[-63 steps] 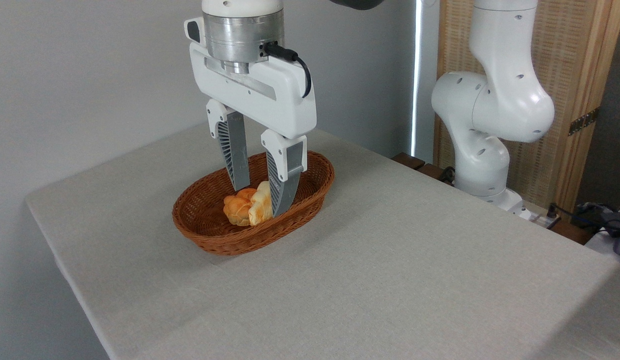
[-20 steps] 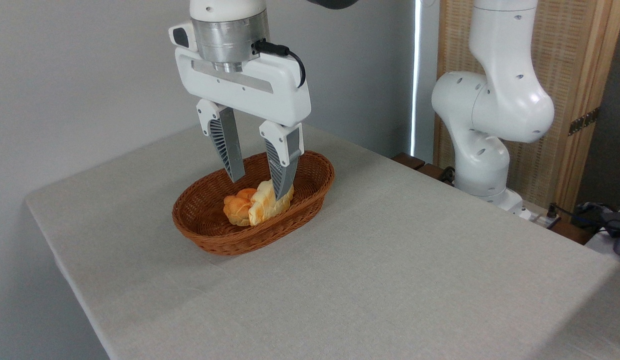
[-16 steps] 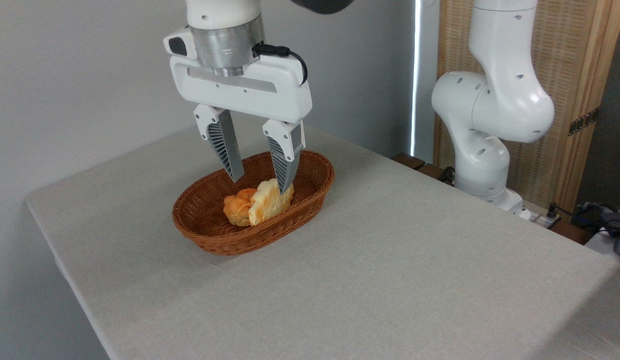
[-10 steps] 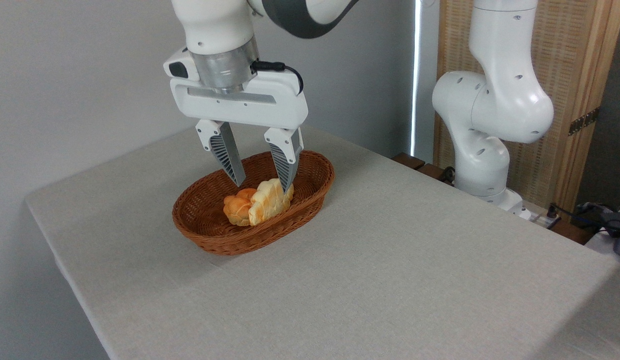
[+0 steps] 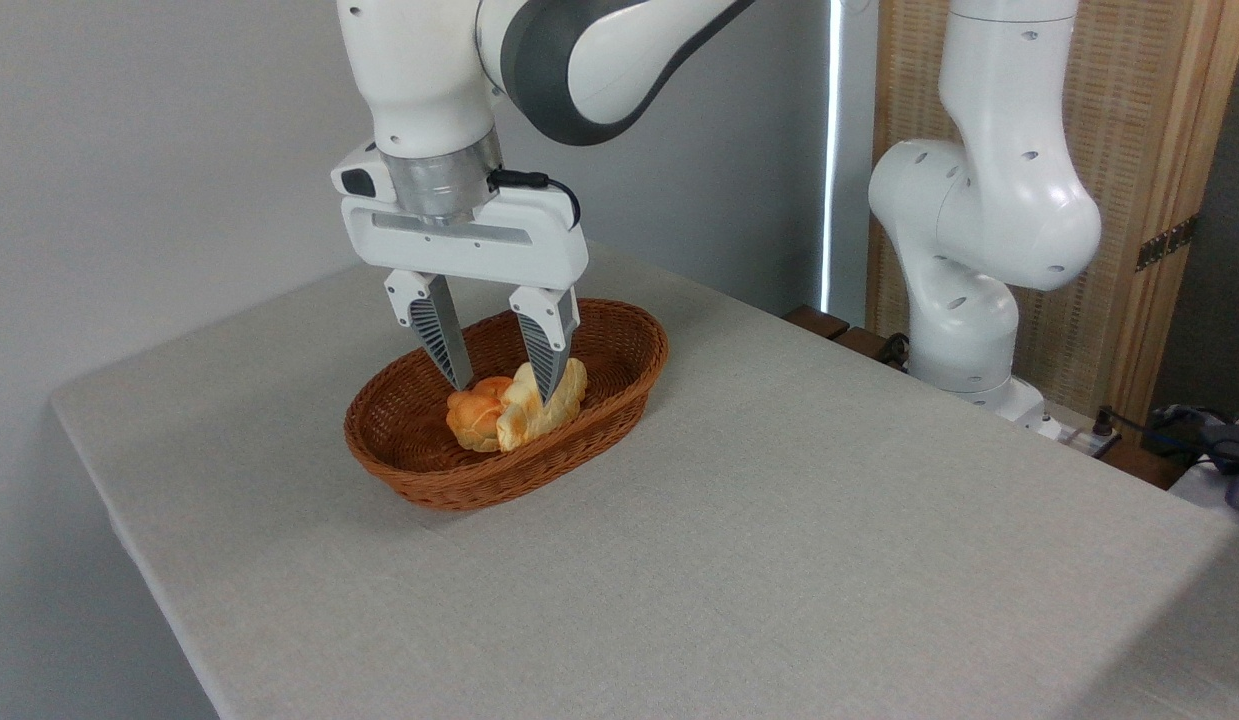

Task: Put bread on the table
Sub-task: 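Shift the open gripper over the flat golden pastry in the basket, then lower the gripper and close its fingers on the flat pastry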

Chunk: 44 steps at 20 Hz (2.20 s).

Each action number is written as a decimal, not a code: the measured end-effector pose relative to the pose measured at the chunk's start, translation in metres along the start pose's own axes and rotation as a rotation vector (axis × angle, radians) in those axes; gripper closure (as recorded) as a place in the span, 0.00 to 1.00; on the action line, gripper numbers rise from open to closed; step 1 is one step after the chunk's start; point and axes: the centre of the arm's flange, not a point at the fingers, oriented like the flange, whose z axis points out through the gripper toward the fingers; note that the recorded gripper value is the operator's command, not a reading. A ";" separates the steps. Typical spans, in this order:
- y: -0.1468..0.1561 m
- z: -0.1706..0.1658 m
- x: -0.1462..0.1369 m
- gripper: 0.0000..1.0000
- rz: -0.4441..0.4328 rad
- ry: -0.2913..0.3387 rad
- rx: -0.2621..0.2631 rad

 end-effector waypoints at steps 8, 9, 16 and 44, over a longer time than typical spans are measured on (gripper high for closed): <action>0.010 0.025 -0.006 0.00 0.015 -0.052 -0.008; 0.010 0.028 -0.006 0.00 0.015 -0.063 -0.009; 0.009 0.036 -0.005 0.68 0.013 -0.083 -0.011; 0.008 0.034 -0.003 0.84 0.009 -0.078 -0.015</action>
